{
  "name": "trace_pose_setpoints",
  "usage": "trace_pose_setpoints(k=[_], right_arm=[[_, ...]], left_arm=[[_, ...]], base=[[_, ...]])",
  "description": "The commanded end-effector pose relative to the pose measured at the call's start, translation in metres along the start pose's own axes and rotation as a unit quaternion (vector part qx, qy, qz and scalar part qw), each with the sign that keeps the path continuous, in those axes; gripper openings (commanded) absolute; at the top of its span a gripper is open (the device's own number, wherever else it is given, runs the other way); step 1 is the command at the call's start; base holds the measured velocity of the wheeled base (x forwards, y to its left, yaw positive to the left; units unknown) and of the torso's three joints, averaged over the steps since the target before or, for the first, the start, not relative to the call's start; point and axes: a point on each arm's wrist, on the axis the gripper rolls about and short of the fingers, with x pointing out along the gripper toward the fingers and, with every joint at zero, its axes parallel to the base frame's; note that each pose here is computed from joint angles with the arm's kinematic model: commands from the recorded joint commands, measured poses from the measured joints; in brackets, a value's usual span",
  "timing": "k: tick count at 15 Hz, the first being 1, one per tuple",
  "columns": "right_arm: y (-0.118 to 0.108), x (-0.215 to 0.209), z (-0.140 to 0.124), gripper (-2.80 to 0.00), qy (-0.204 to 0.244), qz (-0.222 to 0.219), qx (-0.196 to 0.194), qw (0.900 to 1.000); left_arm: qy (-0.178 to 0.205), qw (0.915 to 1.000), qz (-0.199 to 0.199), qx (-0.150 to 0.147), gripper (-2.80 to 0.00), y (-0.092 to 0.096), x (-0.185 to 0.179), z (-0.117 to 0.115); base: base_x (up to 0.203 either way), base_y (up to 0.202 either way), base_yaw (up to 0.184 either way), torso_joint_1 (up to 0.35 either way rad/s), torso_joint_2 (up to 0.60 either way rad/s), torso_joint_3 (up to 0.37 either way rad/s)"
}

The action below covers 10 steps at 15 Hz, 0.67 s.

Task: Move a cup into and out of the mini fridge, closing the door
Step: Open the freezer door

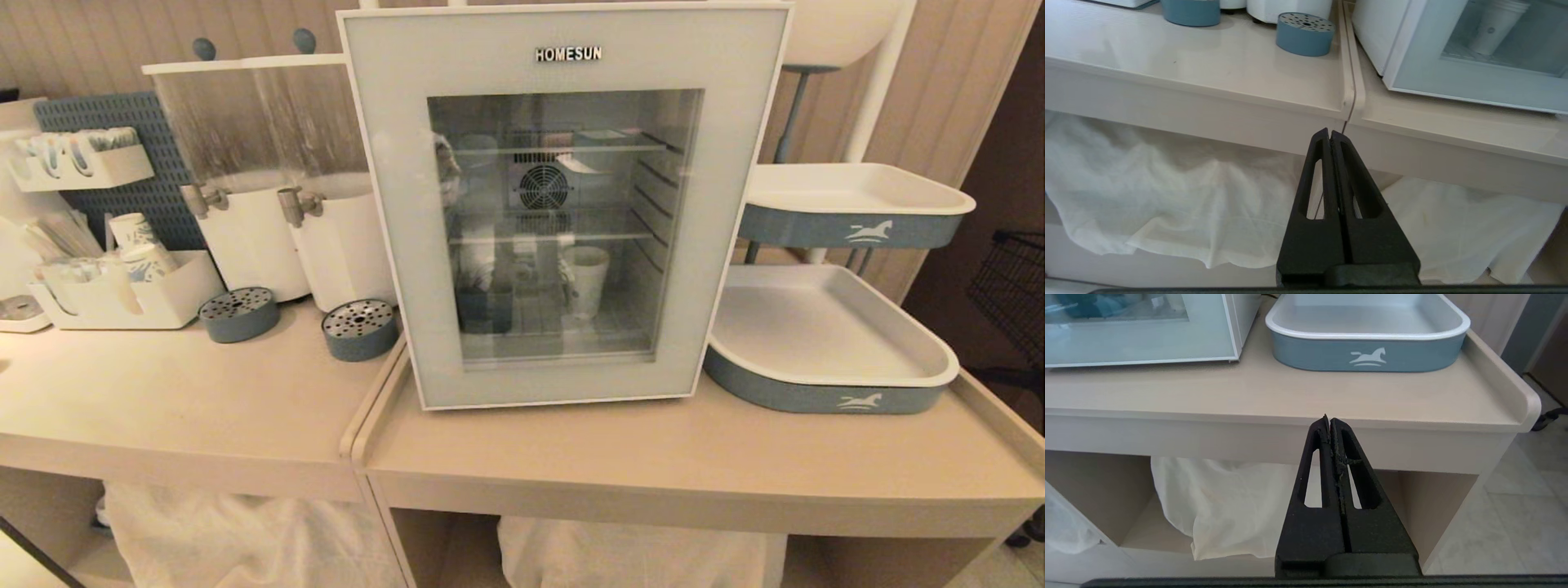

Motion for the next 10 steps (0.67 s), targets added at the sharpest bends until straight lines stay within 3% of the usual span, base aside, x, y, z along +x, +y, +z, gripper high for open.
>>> trace_pose_setpoints(k=[1, 3, 4, 5, 8, 10], right_arm=[[0.000, 0.000, 0.000, -2.80, 0.000, 0.001, 0.001, 1.000], [0.000, 0.000, 0.000, -2.80, 0.000, -0.002, 0.002, 1.000], [0.000, 0.000, 0.000, -2.80, 0.000, -0.002, 0.002, 1.000], [0.000, 0.000, 0.000, -2.80, 0.000, -0.002, 0.002, 1.000], [0.000, 0.000, 0.000, -2.80, 0.000, -0.002, 0.002, 1.000], [0.000, 0.000, 0.000, -2.80, 0.000, -0.002, 0.003, 1.000]], left_arm=[[-0.001, 1.0000, 0.000, 0.003, -2.80, 0.000, 0.000, 0.000], [-0.003, 0.9998, 0.002, 0.019, -2.80, 0.000, 0.000, 0.001], [-0.014, 0.9985, 0.004, 0.053, -2.80, -0.001, -0.001, 0.004], [-0.035, 0.9969, 0.014, 0.069, -2.80, -0.002, -0.004, 0.015], [-0.131, 0.9882, 0.035, 0.072, -2.80, -0.015, -0.040, 0.093], [-0.162, 0.9835, 0.038, 0.070, -2.80, -0.025, -0.070, 0.153]], base=[[0.000, 0.000, 0.000, 0.000, 0.00, 0.000], [0.000, 0.000, 0.000, 0.000, 0.00, 0.000], [0.000, 0.000, 0.000, 0.000, 0.00, 0.000], [0.000, 0.000, 0.000, 0.000, 0.00, 0.000], [0.000, 0.000, 0.000, 0.000, 0.00, 0.000], [0.000, 0.000, 0.000, 0.000, 0.00, 0.000]])
